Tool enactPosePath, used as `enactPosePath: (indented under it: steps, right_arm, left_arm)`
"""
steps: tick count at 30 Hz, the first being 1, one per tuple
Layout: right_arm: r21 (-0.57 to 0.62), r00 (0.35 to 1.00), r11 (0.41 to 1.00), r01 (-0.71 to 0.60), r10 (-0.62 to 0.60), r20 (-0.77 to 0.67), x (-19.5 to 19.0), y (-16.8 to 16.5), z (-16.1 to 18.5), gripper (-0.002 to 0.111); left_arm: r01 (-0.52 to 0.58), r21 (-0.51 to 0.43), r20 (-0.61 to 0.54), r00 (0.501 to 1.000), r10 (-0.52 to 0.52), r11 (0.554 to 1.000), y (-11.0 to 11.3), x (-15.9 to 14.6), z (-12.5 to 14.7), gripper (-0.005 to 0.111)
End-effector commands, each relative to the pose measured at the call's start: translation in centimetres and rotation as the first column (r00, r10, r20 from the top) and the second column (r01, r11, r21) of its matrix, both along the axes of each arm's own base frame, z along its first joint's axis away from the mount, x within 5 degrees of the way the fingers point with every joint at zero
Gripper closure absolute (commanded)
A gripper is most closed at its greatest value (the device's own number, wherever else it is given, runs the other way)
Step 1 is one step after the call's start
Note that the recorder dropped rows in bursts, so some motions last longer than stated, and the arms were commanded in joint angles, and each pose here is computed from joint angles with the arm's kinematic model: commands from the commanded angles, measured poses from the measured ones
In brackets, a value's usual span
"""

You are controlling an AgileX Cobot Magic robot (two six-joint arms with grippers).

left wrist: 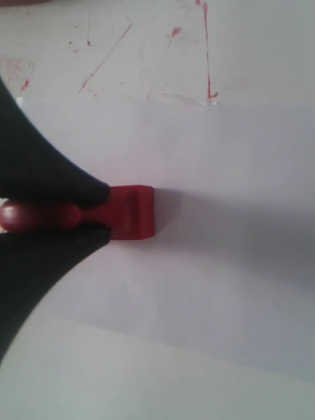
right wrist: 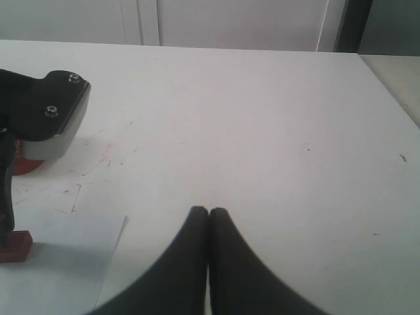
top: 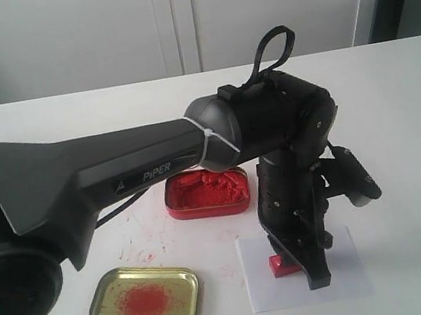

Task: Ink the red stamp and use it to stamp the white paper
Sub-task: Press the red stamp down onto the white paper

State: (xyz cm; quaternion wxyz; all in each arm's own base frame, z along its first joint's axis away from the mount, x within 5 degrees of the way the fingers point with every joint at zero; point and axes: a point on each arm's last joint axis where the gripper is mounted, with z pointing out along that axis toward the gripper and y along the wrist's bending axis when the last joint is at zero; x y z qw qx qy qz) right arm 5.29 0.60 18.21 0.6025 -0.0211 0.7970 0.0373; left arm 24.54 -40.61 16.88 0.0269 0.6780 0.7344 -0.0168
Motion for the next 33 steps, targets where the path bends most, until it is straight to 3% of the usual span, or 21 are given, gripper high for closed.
enactPosePath:
  steps: [1, 20, 33]
  right_arm:
    - [-0.003, 1.0, 1.0, 0.0, 0.0, 0.014, 0.0, 0.0, 0.0, 0.108]
    - [-0.003, 1.0, 1.0, 0.0, 0.0, 0.014, 0.0, 0.0, 0.0, 0.108]
    - [-0.003, 1.0, 1.0, 0.0, 0.0, 0.014, 0.0, 0.0, 0.0, 0.108]
  left_arm:
    - [-0.002, 0.033, -0.034, 0.999, 0.004, 0.999, 0.1, -0.5, -1.8, 0.107]
    - [0.0, -0.087, 0.04, 0.999, 0.003, 0.996, 0.9, -1.0, 5.0, 0.107]
    - [0.001, -0.091, 0.046, 0.999, 0.003, 0.996, 0.9, -1.0, 5.2, 0.107]
